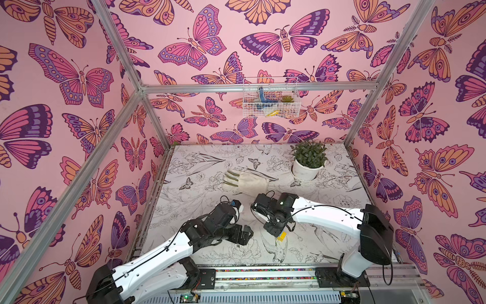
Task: Assemble a giraffe with lego
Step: Assemble the lego brick with the lego brick.
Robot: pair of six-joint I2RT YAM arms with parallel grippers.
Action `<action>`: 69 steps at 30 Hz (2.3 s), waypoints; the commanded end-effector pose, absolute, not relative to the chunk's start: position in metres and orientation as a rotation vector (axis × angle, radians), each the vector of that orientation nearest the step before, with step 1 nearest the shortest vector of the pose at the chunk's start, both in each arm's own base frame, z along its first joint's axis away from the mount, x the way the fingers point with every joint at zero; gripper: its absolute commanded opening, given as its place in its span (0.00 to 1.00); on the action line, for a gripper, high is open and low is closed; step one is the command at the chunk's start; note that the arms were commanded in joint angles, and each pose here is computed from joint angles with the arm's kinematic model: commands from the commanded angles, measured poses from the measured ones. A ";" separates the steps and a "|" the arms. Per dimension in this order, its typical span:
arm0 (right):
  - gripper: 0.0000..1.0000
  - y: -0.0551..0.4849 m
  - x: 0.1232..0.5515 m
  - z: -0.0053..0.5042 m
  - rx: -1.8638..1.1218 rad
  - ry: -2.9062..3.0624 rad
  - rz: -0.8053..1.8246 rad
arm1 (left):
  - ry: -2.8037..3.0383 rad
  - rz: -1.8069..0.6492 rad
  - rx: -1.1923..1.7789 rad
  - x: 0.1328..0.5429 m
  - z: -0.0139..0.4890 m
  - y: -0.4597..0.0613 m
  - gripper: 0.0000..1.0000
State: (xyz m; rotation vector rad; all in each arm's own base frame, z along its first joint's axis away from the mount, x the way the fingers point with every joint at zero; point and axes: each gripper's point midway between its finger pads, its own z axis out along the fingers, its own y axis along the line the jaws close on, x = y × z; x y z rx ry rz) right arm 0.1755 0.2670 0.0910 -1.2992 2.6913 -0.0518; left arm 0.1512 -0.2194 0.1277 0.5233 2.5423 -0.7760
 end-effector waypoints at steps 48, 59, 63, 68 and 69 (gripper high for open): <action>0.17 0.261 0.178 0.052 -1.237 2.807 0.075 | 2.403 -0.799 0.770 0.137 0.150 -0.242 1.00; 0.16 0.251 0.169 0.039 -1.287 2.891 0.018 | 2.411 -0.783 0.750 0.140 0.148 -0.240 1.00; 0.16 0.247 0.166 0.034 -1.303 2.932 -0.019 | 2.411 -0.767 0.741 0.142 0.147 -0.239 1.00; 0.15 0.243 0.164 0.029 -1.303 2.977 -0.068 | 2.408 -0.750 0.722 0.144 0.147 -0.237 1.00; 0.15 0.243 0.164 0.028 -1.298 2.979 -0.066 | 2.410 -0.747 0.719 0.144 0.147 -0.236 1.00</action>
